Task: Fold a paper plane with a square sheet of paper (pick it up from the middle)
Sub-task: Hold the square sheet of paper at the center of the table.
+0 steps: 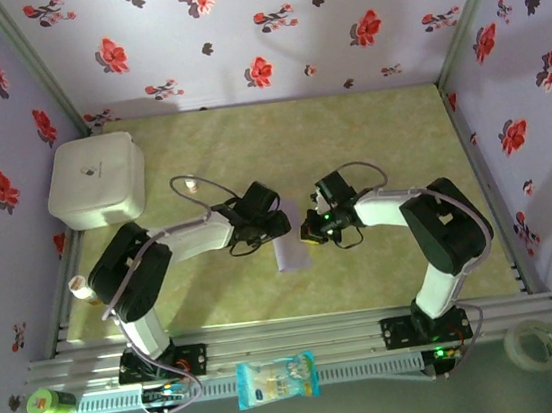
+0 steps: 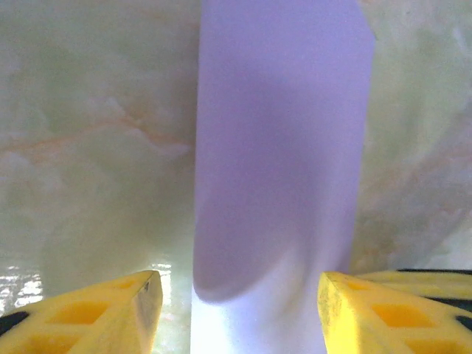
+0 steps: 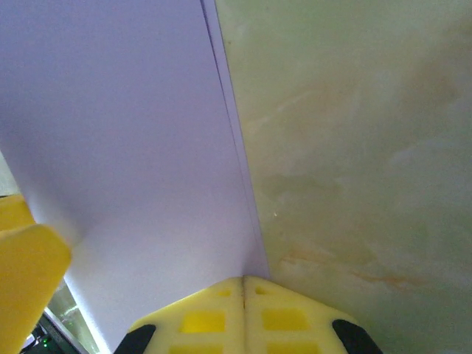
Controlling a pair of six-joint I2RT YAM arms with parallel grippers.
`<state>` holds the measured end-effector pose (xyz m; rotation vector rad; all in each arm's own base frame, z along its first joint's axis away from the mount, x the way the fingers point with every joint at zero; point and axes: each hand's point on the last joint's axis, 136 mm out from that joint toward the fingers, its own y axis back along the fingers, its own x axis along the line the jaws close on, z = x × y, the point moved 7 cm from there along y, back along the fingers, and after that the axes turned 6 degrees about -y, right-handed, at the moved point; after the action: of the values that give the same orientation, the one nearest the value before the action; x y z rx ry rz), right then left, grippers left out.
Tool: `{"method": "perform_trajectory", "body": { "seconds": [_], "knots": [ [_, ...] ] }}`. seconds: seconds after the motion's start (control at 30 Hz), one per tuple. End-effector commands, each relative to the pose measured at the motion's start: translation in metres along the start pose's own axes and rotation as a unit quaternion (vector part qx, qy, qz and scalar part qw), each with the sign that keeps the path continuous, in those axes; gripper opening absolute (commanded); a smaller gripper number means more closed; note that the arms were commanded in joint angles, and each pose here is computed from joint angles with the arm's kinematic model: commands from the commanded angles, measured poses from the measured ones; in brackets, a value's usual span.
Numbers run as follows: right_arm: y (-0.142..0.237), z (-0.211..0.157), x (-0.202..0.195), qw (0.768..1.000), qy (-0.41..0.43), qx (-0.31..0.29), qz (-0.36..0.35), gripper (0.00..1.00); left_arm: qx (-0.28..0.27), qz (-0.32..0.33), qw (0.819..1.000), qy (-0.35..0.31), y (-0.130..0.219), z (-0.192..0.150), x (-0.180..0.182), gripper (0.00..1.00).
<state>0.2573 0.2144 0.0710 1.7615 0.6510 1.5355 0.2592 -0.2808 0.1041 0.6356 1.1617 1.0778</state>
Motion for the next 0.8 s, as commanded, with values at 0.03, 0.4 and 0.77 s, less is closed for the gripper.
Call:
{"method": "perform_trajectory", "body": {
  "seconds": [0.03, 0.4, 0.77],
  "knots": [
    [-0.008, -0.004, -0.016, 0.999, -0.007, 0.012, -0.045, 0.0, 0.004, -0.012, 1.0, -0.01, 0.002, -0.006, 0.005, 0.56],
    [-0.006, -0.004, -0.012, 0.999, -0.005, 0.012, -0.039, 0.03, 0.022, -0.02, 0.999, -0.011, -0.01, -0.012, 0.008, 0.49],
    [0.08, 0.012, 0.03, 0.99, 0.018, -0.136, 0.012, 0.2, 0.022, 0.032, 0.999, 0.004, -0.013, -0.014, 0.027, 0.45]
  ]
}}
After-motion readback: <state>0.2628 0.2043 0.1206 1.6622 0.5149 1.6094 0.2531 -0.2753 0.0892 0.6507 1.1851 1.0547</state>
